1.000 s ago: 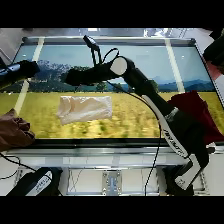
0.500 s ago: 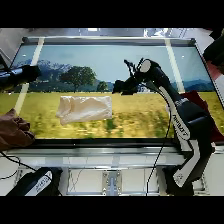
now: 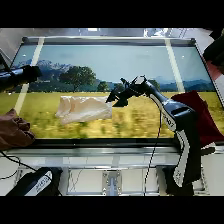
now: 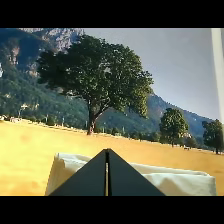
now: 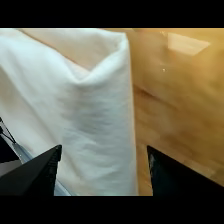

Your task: Fold the shirts.

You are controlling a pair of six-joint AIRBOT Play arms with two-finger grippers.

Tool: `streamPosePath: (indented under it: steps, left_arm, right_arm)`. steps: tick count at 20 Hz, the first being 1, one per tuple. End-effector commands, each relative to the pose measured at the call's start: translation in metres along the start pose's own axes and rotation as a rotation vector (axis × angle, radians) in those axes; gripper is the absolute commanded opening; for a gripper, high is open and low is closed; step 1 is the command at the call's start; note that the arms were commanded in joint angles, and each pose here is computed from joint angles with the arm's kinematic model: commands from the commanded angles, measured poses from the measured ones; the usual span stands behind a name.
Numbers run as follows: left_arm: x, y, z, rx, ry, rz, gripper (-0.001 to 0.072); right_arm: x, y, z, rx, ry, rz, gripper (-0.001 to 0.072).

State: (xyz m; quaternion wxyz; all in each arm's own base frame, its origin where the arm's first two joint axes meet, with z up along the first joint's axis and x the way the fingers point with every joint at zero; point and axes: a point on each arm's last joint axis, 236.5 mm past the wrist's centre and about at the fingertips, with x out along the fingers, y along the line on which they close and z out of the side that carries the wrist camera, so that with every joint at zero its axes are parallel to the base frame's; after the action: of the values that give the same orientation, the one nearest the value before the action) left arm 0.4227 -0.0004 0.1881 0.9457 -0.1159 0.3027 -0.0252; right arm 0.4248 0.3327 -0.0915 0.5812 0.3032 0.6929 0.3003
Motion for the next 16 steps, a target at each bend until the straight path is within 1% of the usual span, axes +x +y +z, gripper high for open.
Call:
streamPosePath:
  steps: [1,2,3,4,5,6,9,11,13,16]
  left_arm:
    - [0.000,0.000,-0.001,0.000,0.002,0.001,0.0012]
    - [0.000,0.000,-0.001,-0.001,0.005,0.000,0.0012]
    - [0.000,0.000,-0.003,0.000,0.013,0.000,0.0013]
    - [0.000,0.000,-0.006,0.000,0.024,-0.001,0.0013]
    - [0.000,0.000,-0.009,0.000,0.036,-0.001,0.0012]
    - [0.000,0.000,-0.011,0.001,0.046,-0.001,0.0013]
    - [0.000,0.002,-0.011,0.007,0.046,0.007,0.0013]
    - [0.000,0.004,-0.011,0.014,0.047,0.016,0.0013]
    - [0.000,0.004,-0.011,0.014,0.047,0.015,0.0012]
    - [0.000,0.004,-0.011,0.014,0.047,0.015,0.0013]
  right_arm:
    - [0.029,0.021,-0.014,-0.025,0.030,0.047,0.0618]
    - [0.037,0.028,-0.017,-0.033,0.033,0.052,0.0599]
    - [0.044,0.035,-0.022,-0.036,0.039,0.065,0.0484]
    - [0.049,0.040,-0.025,-0.041,0.043,0.071,0.0281]
    - [0.052,0.045,-0.027,-0.043,0.042,0.079,0.0094]
    - [0.052,0.052,-0.027,-0.049,0.042,0.100,0.0014]
    - [0.016,0.086,-0.015,-0.176,0.007,0.165,0.0014]
    - [-0.041,0.095,0.009,-0.269,-0.081,0.117,0.0014]
    - [-0.120,0.081,0.024,-0.300,-0.160,-0.003,0.0014]
    - [-0.254,0.031,0.019,-0.252,-0.301,-0.273,0.0013]
